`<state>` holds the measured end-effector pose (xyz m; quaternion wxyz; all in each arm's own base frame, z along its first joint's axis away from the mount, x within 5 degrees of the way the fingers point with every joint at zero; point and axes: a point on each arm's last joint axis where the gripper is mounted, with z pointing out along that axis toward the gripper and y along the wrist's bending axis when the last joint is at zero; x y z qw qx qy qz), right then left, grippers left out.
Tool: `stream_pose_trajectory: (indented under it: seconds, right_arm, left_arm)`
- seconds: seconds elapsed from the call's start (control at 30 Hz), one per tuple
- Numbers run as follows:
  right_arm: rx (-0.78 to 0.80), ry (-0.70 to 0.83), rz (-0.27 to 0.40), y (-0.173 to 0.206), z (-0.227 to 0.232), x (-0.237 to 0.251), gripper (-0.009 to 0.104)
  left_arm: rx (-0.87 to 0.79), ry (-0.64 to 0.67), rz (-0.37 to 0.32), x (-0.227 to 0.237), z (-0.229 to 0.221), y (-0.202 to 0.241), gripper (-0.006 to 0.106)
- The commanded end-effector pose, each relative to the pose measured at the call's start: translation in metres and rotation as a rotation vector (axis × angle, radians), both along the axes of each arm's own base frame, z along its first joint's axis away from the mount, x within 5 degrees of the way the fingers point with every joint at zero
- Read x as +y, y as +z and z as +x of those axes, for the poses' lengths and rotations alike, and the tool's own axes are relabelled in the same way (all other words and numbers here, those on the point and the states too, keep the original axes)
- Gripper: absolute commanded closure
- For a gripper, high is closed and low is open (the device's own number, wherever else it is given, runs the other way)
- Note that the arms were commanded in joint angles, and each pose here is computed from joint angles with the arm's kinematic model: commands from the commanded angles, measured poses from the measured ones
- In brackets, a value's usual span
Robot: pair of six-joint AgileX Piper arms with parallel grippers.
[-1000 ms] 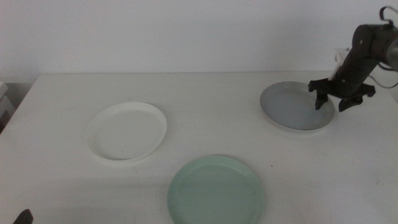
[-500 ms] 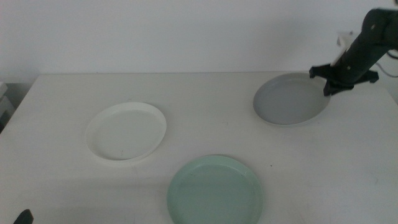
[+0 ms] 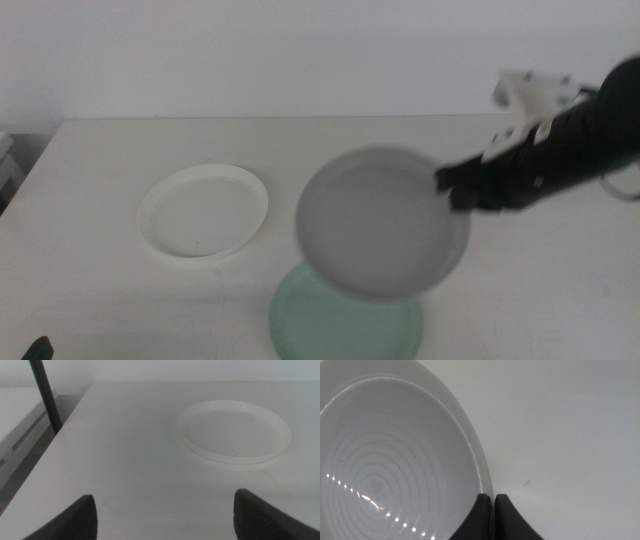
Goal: Stack the three bowls on top of each other.
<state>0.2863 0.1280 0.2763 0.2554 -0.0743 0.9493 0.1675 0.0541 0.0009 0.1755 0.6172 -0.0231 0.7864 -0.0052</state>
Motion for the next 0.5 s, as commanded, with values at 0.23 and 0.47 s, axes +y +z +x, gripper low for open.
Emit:
stream_pose_trajectory:
  seconds: [0.23,0.47]
  right_arm:
    - [-0.029,0.034,0.061,-0.019,-0.028,0.026,0.096]
    - [0.035,0.053,0.013,-0.056,-0.024,0.038,0.096]
  left_arm:
    - [-0.091,0.006,-0.009,0.000,0.000,0.009,-0.004]
    - [-0.091,0.006,-0.009,0.000,0.000,0.009,-0.004]
